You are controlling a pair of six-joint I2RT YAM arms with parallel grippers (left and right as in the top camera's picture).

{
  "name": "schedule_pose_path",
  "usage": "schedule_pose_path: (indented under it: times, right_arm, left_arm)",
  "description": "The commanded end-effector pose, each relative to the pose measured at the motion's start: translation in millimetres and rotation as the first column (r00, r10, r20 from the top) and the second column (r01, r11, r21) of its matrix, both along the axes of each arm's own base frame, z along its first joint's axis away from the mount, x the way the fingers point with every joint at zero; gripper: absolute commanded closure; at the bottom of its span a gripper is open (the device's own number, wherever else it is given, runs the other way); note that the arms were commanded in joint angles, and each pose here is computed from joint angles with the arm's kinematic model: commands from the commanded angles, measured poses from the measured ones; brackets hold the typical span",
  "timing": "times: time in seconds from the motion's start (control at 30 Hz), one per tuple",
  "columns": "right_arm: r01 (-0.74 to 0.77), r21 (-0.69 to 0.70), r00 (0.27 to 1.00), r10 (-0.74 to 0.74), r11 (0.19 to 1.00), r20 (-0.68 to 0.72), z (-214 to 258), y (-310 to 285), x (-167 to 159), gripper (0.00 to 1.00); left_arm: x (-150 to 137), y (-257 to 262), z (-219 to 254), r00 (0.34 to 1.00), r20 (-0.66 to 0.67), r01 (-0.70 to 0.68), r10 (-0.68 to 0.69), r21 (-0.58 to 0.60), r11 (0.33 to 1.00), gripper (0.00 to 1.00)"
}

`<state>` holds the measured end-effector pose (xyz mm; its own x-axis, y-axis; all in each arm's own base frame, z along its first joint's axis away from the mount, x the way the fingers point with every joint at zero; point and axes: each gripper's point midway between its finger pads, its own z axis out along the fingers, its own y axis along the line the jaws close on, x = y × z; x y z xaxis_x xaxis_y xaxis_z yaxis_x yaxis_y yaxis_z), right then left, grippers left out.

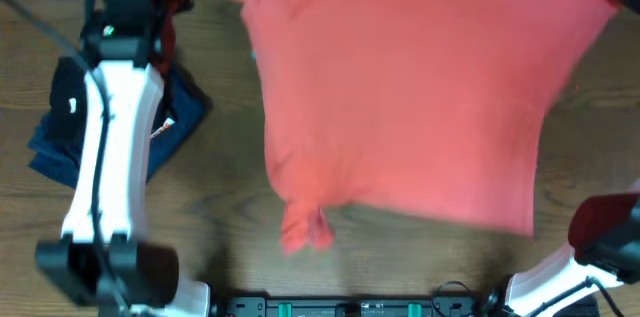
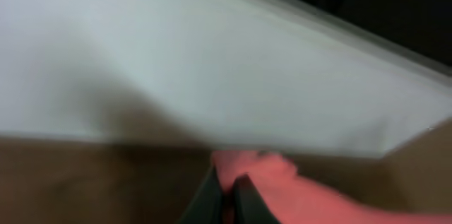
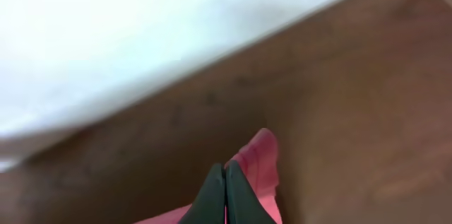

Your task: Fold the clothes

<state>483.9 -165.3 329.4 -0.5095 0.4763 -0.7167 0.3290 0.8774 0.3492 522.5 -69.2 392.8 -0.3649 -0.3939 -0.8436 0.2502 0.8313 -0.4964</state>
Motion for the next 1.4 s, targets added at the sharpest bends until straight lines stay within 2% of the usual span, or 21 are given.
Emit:
schedule_pose_path:
  times: [0.0, 0.07, 0.13, 0.2, 0.27, 0.33, 0.43, 0.53, 0.6, 0.67, 0.73, 0.83, 0.9, 1.03, 1.13, 1.37]
  right_arm:
    - [0.077, -0.054, 0.967, -0.062, 0.996, 0.248, 105.0, -5.0, -15.1, 0.99]
    - [0.145, -0.102, 0.936, -0.103, 0.984, 0.338, 148.5, -15.8, -30.3, 0.99]
    - [0.224, -0.133, 0.909, -0.157, 0.965, 0.386, 176.6, -28.2, -48.3, 0.99]
    - [0.298, -0.151, 0.896, -0.222, 0.943, 0.384, 186.2, -41.5, -66.8, 0.99]
    - [0.365, -0.158, 0.896, -0.301, 0.917, 0.325, 175.4, -55.5, -84.0, 0.99]
    - [0.411, -0.169, 0.898, -0.366, 0.896, 0.242, 155.3, -65.7, -96.8, 0.99]
    - [0.468, -0.245, 0.882, -0.467, 0.849, 0.064, 111.2, -82.0, -117.4, 0.98]
    - [0.452, -0.255, 0.876, -0.48, 0.855, -0.055, 77.3, -82.8, -122.4, 0.99]
    - [0.388, -0.221, 0.903, -0.418, 0.895, -0.105, 59.9, -72.1, -114.9, 0.99]
    - [0.244, -0.176, 0.954, -0.268, 0.954, -0.134, 47.3, -48.7, -99.9, 0.99]
    - [0.128, -0.137, 0.975, -0.15, 0.982, -0.163, 34.7, -26.2, -90.4, 0.99]
    - [-0.036, -0.088, 0.972, 0.014, 0.996, -0.233, 10.7, 13.6, -82.5, 0.99]
    - [-0.177, -0.056, 0.945, 0.154, 0.983, -0.287, -10.0, 49.4, -77.8, 0.98]
    - [-0.385, -0.011, 0.863, 0.355, 0.923, -0.359, -52.0, 115.1, -65.7, 0.84]
    - [-0.47, 0.016, 0.812, 0.439, 0.883, -0.385, -88.4, 157.2, -52.0, 0.8]
    - [-0.594, 0.057, 0.727, 0.566, 0.803, -0.389, -171.3, 252.0, -26.2, 0.48]
  left_arm:
    - [-19.3, 23.8, 125.9, 0.963, 0.267, 0.04, 0.016, -0.203, 0.978, 0.94]
    - [-33.2, 44.3, 175.3, 0.915, 0.4, 0.032, 0.057, -0.212, 0.977, 0.94]
    - [-49.5, 63.4, 207.8, 0.882, 0.464, 0.009, 0.084, -0.196, 0.981, 0.94]
    - [-64.7, 72.2, 222.1, 0.876, 0.479, 0.033, 0.051, -0.165, 0.986, 0.94]
    - [-75.9, 76.9, 217.8, 0.896, 0.443, 0.076, -0.008, -0.137, 0.988, 0.94]
    - [-79.2, 80.2, 194.4, 0.94, 0.337, 0.111, -0.054, -0.152, 0.982, 0.94]
    - [-82.9, 87.1, 122.7, 0.995, 0.032, 0.096, -0.091, -0.221, 0.97, 0.94]
    - [-97.6, 83.2, 50.0, 0.97, -0.206, 0.095, -0.127, -0.157, 0.983, 0.94]
    - [-108.2, 76.7, 10.3, 0.929, -0.347, 0.09, -0.133, -0.138, 0.986, 0.94]
    - [-113.1, 71.5, -9.8, 0.899, -0.417, 0.085, -0.133, -0.133, 0.988, 0.94]
    - [-115.9, 63.4, -19.6, 0.882, -0.449, 0.098, -0.143, -0.121, 0.988, 0.94]
    - [-116.6, 56.8, -28.6, 0.869, -0.48, 0.096, -0.117, -0.068, 0.993, 0.94]
    - [-117.1, 56.9, -36.1, 0.858, -0.508, 0.074, -0.075, -0.024, 0.997, 0.94]
    - [-123.6, 28.9, -33.8, 0.847, -0.51, 0.147, -0.148, -0.042, 0.988, 0.94]
    - [-136.1, 0.7, -26.8, 0.837, -0.503, 0.219, -0.217, -0.055, 0.974, 0.94]
    - [-218.7, -43.1, -22.9, 0.742, -0.605, 0.335, -0.289, -0.038, 0.941, 0.94]
